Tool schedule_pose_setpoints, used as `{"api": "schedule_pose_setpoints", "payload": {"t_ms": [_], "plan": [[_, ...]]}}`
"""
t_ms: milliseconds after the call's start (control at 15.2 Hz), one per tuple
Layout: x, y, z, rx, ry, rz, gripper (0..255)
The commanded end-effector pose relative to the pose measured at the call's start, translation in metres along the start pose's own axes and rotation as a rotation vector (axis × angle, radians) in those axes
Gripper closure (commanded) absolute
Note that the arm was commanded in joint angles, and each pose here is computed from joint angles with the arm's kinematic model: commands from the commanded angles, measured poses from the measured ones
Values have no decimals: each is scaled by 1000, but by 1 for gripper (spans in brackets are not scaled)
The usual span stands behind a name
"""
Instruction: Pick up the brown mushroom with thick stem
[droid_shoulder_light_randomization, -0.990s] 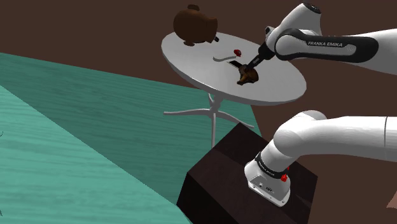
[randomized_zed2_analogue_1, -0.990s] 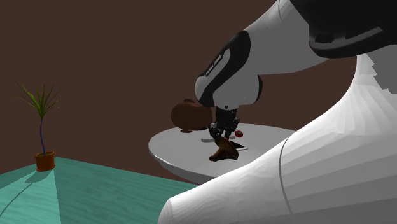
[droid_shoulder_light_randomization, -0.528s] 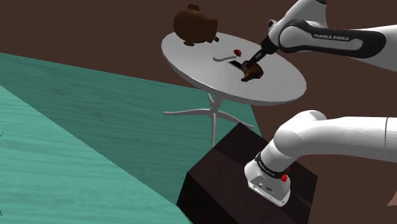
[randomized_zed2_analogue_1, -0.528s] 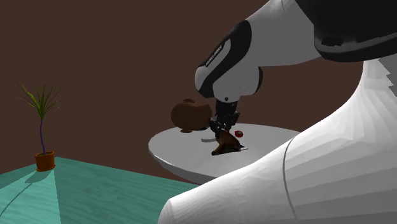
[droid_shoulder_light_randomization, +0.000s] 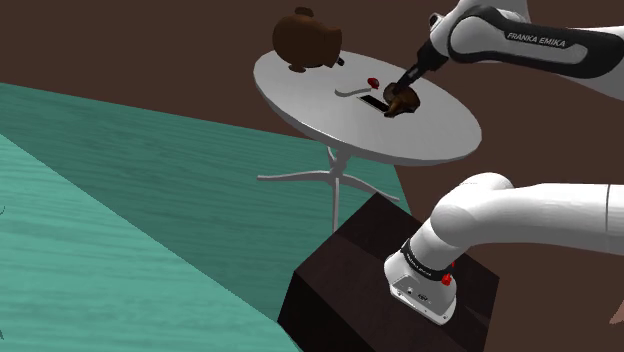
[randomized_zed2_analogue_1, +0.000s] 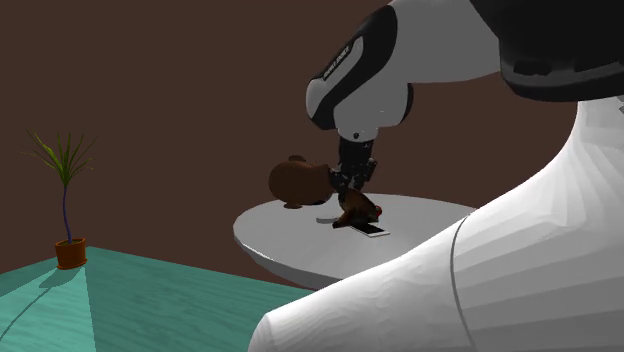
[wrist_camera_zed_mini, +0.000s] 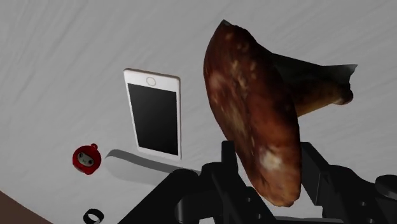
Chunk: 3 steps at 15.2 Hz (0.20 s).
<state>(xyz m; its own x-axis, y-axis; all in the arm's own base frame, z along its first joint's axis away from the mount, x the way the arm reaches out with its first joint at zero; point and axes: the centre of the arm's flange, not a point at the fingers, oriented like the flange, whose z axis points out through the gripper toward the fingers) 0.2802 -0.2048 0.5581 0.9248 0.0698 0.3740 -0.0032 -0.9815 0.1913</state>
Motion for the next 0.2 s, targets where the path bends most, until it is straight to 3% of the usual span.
{"api": "schedule_pose_setpoints", "payload": {"t_ms": [0, 132], "plan": [[4, 2, -10, 0, 0, 0, 255], [4, 2, -11, 0, 0, 0, 255]]}}
